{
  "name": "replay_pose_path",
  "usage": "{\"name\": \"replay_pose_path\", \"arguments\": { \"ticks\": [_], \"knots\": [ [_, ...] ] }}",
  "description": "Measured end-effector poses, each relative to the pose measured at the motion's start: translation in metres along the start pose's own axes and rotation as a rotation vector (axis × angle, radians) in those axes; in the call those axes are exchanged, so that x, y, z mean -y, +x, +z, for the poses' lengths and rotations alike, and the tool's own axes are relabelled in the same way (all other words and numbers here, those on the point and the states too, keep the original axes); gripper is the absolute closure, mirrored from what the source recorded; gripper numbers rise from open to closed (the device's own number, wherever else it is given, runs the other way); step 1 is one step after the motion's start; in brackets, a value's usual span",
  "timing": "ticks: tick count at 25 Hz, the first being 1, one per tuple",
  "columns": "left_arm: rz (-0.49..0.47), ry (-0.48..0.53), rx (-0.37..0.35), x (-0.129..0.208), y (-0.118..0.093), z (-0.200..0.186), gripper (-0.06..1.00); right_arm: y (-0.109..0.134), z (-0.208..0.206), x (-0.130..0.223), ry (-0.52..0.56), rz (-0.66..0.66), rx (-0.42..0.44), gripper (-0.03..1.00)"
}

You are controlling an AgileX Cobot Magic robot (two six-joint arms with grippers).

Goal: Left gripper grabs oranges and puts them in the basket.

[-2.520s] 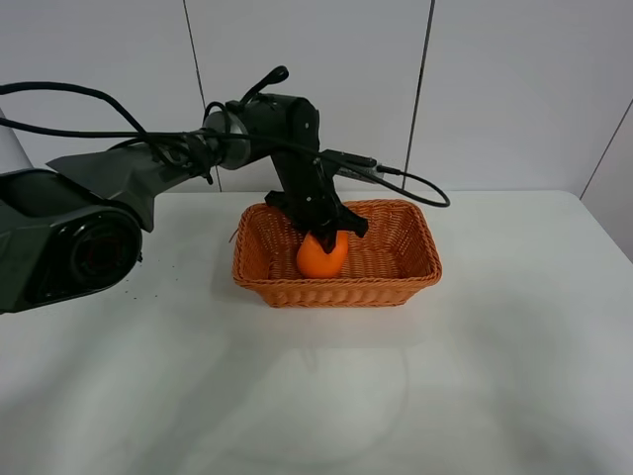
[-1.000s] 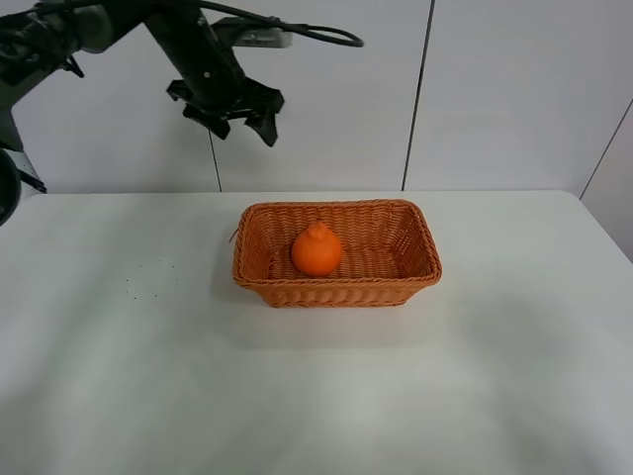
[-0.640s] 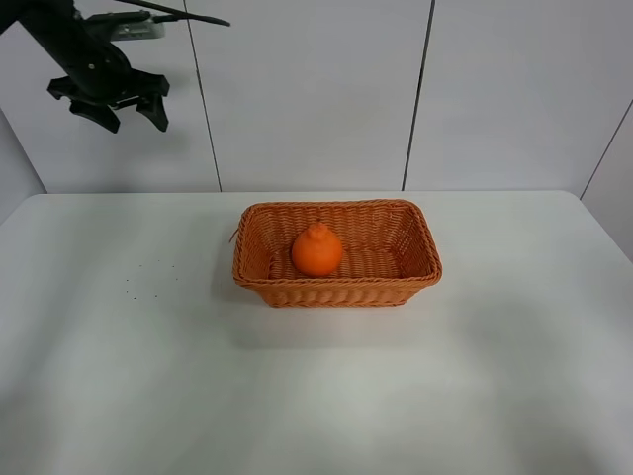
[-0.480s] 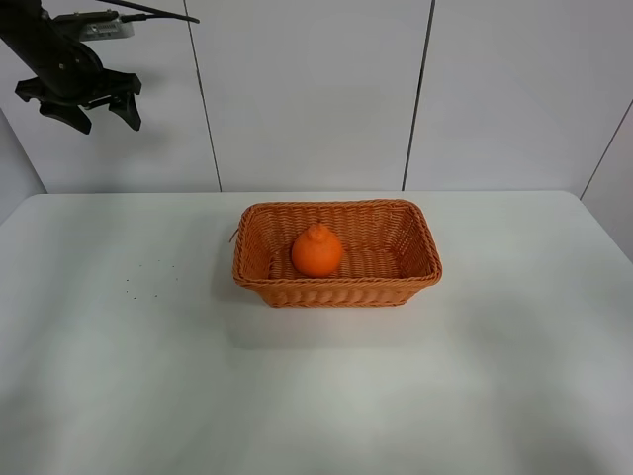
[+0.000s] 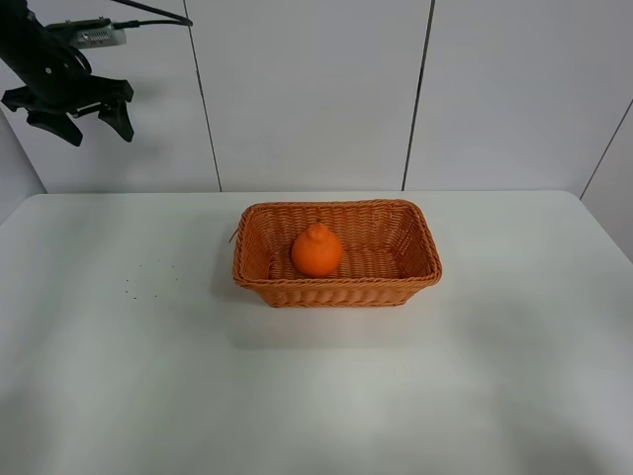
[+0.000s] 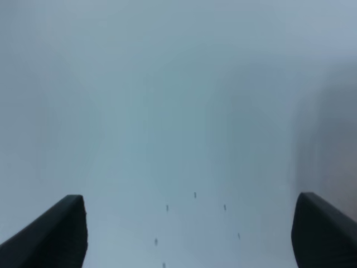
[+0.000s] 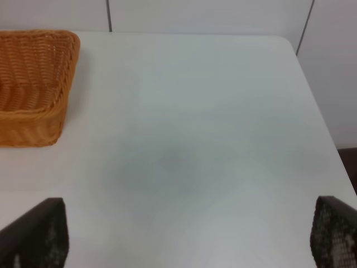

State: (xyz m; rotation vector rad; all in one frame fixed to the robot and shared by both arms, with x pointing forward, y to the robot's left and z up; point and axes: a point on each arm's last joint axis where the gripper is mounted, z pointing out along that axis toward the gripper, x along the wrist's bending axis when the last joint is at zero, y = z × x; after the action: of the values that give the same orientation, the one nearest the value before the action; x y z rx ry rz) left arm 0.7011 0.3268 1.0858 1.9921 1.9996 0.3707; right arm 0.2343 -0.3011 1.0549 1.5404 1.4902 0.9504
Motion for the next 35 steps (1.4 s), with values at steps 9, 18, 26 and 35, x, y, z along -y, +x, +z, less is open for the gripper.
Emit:
{"name": "replay_pose_path", "arguments": {
  "ticks": [9,18,26,35],
  "knots": [
    [-0.013,0.021,0.003,0.081,-0.01,-0.087,0.09,0.0,0.0,0.0,0.0,0.0,0.0,0.27],
    [-0.009,-0.037,-0.004,0.233,-0.02,-0.161,0.09,0.0,0.0,0.0,0.0,0.0,0.0,0.27],
    [-0.012,-0.119,-0.019,0.355,-0.024,-0.147,0.09,0.0,0.0,0.0,0.0,0.0,0.0,0.27],
    [-0.006,-0.33,-0.031,0.422,-0.026,-0.123,0.09,0.0,0.0,0.0,0.0,0.0,0.0,0.27]
  ]
}}
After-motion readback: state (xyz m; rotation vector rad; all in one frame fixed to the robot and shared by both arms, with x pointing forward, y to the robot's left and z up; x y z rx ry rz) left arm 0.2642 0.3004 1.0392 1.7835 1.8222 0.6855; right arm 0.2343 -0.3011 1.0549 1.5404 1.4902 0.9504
